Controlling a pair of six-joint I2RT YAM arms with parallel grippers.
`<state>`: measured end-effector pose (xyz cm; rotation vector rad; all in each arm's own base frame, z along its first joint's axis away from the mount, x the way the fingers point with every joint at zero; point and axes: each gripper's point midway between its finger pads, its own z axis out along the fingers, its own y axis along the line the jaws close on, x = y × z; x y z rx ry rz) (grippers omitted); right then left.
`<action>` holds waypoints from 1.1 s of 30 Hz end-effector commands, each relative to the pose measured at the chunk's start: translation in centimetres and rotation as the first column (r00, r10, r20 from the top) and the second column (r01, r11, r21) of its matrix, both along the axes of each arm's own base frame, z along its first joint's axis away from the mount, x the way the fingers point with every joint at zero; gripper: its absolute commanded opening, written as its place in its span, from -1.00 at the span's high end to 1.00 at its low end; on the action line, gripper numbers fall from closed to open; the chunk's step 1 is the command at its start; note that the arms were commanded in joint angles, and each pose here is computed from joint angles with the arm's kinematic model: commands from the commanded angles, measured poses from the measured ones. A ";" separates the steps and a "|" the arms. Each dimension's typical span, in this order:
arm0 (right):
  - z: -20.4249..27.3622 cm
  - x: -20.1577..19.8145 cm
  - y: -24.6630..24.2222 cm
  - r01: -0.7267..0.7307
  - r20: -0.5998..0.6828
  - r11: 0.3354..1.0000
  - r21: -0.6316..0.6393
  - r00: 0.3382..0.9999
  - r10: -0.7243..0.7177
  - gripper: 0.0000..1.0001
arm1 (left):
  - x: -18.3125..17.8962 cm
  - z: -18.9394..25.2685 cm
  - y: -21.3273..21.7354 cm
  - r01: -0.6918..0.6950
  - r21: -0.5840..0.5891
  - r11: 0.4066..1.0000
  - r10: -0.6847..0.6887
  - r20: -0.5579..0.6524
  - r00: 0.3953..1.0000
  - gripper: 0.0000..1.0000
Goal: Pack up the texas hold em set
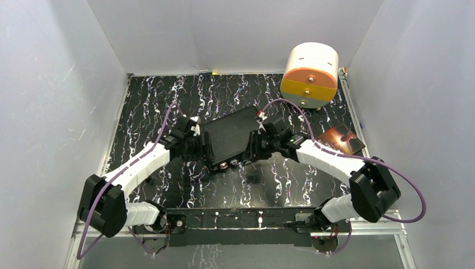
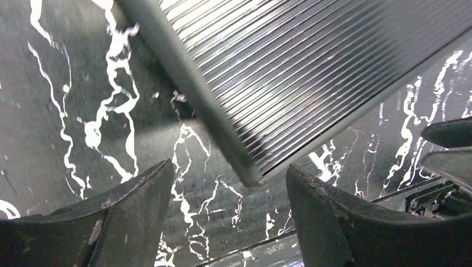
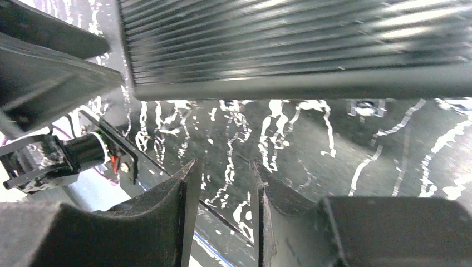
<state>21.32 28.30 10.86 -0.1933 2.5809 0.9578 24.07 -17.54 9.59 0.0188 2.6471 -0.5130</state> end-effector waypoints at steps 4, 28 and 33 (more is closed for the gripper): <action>2.3 -0.1 4.7 -0.069 0.030 0.994 0.081 0.997 0.067 0.03 | -1.3 -2.2 1.3 -0.121 0.028 0.992 0.123 -0.068 0.990 -0.96; 1.8 0.0 6.4 -0.060 0.010 0.996 0.060 0.998 0.060 0.12 | -2.3 -6.5 0.3 -0.136 -0.011 0.991 0.132 -0.165 0.977 0.34; 1.0 -1.1 7.8 -0.122 -0.007 0.992 0.013 0.993 0.122 0.21 | -3.1 -7.7 0.7 -0.141 0.011 0.990 0.140 -0.201 0.970 0.47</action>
